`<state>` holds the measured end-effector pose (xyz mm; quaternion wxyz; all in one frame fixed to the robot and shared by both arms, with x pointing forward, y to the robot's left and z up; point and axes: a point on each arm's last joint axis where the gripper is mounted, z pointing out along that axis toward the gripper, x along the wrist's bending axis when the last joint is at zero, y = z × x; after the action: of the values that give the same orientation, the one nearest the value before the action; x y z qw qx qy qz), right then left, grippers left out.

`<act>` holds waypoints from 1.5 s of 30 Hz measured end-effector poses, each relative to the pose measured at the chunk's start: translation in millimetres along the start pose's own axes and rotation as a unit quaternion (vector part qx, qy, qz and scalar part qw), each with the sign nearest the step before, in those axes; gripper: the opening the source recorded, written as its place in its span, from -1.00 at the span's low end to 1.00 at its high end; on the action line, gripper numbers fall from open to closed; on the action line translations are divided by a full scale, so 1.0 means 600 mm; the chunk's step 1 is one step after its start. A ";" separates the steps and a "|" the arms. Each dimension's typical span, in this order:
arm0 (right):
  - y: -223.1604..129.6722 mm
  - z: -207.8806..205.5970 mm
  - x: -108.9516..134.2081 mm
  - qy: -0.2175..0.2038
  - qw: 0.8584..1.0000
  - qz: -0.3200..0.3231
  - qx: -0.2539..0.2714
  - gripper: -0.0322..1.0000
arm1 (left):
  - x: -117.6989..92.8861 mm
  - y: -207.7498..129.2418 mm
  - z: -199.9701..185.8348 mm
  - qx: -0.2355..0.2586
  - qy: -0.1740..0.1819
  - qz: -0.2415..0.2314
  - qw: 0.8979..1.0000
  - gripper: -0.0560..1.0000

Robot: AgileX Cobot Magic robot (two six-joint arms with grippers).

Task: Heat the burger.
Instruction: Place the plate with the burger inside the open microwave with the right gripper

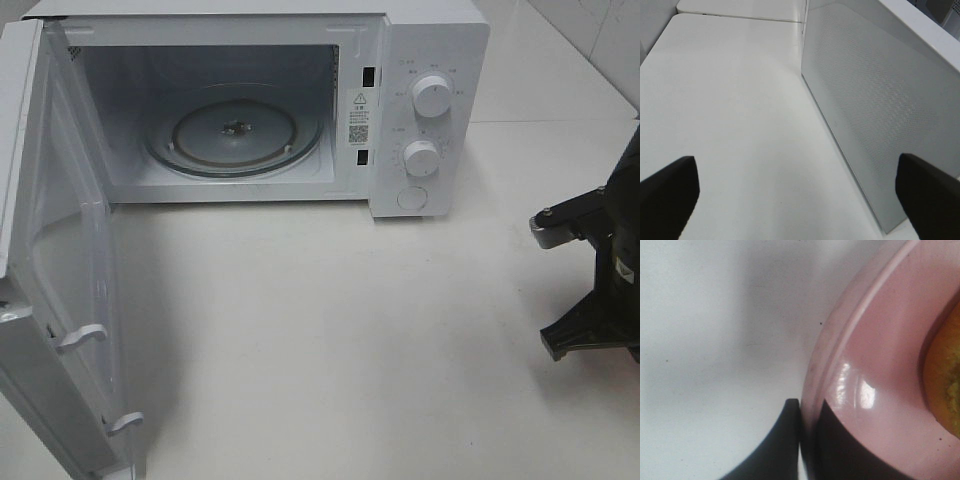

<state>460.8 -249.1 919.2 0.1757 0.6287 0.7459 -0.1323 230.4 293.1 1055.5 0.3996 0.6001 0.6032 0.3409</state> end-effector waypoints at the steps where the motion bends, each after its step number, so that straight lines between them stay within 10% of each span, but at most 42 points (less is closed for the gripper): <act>1: -0.002 -0.007 -0.004 -0.005 1.000 0.001 -0.005 -0.86 | 0.000 0.000 0.000 0.000 0.000 0.000 1.000 0.98; 45: -0.088 -0.086 0.113 -0.035 0.975 -0.206 -0.072 -0.86 | 0.000 0.000 0.000 0.000 0.000 0.000 1.000 0.98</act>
<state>393.6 -176.2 935.4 0.2155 0.4424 0.8603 -0.1331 230.4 293.1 1055.5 0.3996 0.6001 0.6032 0.3409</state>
